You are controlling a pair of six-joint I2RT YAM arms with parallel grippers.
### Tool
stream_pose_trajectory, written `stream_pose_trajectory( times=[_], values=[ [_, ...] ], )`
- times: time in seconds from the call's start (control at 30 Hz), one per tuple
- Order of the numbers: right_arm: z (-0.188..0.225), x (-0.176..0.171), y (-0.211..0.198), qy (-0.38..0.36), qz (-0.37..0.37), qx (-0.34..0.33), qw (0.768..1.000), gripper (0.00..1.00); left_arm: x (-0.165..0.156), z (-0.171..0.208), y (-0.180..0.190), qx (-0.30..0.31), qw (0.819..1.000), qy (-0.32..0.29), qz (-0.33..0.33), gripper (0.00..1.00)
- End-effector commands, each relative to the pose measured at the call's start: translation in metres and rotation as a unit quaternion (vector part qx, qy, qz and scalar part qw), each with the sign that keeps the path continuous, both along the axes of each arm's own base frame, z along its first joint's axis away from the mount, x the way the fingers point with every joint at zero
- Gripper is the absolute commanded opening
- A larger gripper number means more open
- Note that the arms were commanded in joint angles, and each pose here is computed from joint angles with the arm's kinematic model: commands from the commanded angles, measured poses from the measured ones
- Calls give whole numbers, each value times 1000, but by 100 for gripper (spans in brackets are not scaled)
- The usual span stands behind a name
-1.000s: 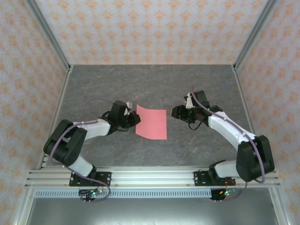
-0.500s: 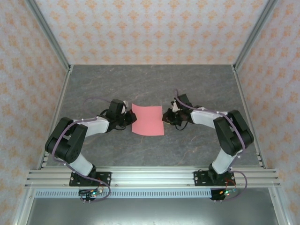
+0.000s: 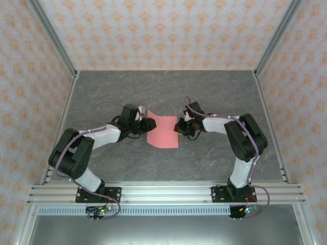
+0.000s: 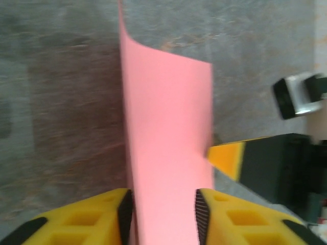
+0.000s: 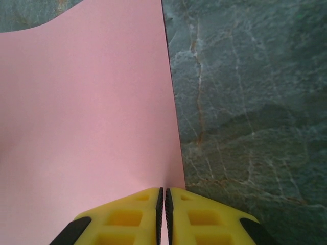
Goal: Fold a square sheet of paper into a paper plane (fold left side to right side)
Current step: First fold in half a square sheet of paper at the center of the table.
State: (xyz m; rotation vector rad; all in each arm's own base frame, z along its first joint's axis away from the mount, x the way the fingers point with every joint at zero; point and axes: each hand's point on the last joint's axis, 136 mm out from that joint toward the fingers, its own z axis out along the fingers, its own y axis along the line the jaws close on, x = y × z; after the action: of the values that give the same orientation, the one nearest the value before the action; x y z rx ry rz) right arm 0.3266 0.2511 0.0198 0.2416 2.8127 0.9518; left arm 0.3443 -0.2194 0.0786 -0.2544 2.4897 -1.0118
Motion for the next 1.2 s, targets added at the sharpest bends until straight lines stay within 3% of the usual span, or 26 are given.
stream_pose_trajectory(
  times=[0.0, 0.23, 0.53, 0.6, 0.77, 0.9, 1.17],
  values=[
    [-33, -21, -23, 48, -5, -73, 996, 14, 5, 40, -29, -39, 998, -39, -37, 48],
    [-32, -21, -22, 40, -11, -61, 997, 15, 9, 34, -61, -58, 996, -27, -61, 57],
    [10, -3, -10, -13, -14, 5, 1000, 21, 12, 13, -68, -59, 997, -9, -58, 58],
    [25, 2, -14, -28, -19, 20, 999, 23, 12, 12, -69, -59, 997, -9, -59, 57],
    [53, 3, -22, -44, -16, 51, 998, 39, 13, 13, -68, -56, 997, -10, -54, 51],
    [73, 4, -10, -65, -12, 122, 990, 46, 14, 11, -68, -55, 997, -7, -54, 44],
    [73, 9, 9, -49, -13, 186, 981, 45, 14, 10, -68, -52, 997, -6, -52, 35]
  ],
)
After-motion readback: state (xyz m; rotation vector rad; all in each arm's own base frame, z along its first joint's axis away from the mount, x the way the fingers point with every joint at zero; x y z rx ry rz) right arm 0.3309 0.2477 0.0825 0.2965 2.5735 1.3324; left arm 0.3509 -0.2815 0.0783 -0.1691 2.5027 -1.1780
